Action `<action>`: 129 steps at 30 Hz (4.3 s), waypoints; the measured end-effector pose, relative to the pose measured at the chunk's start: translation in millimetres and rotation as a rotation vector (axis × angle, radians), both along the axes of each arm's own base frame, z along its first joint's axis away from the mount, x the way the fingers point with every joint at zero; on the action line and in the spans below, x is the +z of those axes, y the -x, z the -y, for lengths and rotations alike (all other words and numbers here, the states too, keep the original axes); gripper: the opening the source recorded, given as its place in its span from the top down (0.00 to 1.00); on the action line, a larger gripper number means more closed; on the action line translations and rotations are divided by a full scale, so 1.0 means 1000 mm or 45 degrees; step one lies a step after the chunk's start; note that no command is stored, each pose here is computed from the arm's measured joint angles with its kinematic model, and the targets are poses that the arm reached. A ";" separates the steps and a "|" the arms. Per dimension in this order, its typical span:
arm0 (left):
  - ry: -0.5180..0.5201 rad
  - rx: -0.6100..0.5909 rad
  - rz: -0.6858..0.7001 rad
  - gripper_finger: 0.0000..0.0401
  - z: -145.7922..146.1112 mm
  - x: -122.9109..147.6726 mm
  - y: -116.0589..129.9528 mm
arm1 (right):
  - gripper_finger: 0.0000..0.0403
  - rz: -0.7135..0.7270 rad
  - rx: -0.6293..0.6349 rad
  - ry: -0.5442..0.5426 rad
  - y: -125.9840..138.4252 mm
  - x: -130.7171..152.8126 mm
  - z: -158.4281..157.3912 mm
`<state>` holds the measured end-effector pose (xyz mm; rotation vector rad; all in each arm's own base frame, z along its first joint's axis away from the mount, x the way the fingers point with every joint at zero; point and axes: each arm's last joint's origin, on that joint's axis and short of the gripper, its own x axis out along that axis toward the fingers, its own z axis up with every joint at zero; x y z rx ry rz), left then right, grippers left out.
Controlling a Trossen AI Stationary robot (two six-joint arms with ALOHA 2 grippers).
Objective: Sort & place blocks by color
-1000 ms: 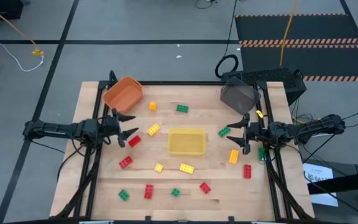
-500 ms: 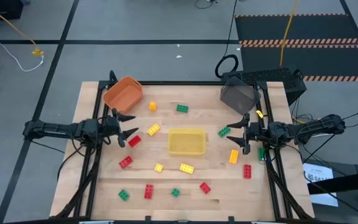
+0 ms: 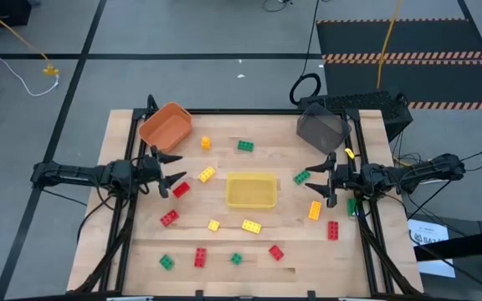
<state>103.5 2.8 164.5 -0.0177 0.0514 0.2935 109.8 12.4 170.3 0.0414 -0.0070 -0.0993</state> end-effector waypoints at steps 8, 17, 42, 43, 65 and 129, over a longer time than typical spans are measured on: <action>0.000 0.000 0.000 0.29 0.000 0.000 0.000 | 0.39 0.000 0.000 0.000 0.000 0.000 0.000; 0.000 0.000 0.000 0.29 0.000 0.000 0.000 | 0.39 0.000 0.000 0.000 0.000 0.000 0.000; 0.000 0.000 0.000 0.29 0.000 0.000 0.000 | 0.39 0.000 0.000 0.000 0.000 0.000 0.000; 0.000 0.000 0.000 0.29 0.000 0.000 0.000 | 0.39 0.001 0.000 0.000 0.000 0.000 0.000; 0.000 0.000 0.000 0.29 0.000 0.000 0.000 | 0.39 0.001 0.000 0.000 0.000 0.000 0.000; 0.263 0.008 0.143 0.29 0.000 0.005 0.000 | 0.39 0.356 0.024 -0.238 0.004 0.025 0.001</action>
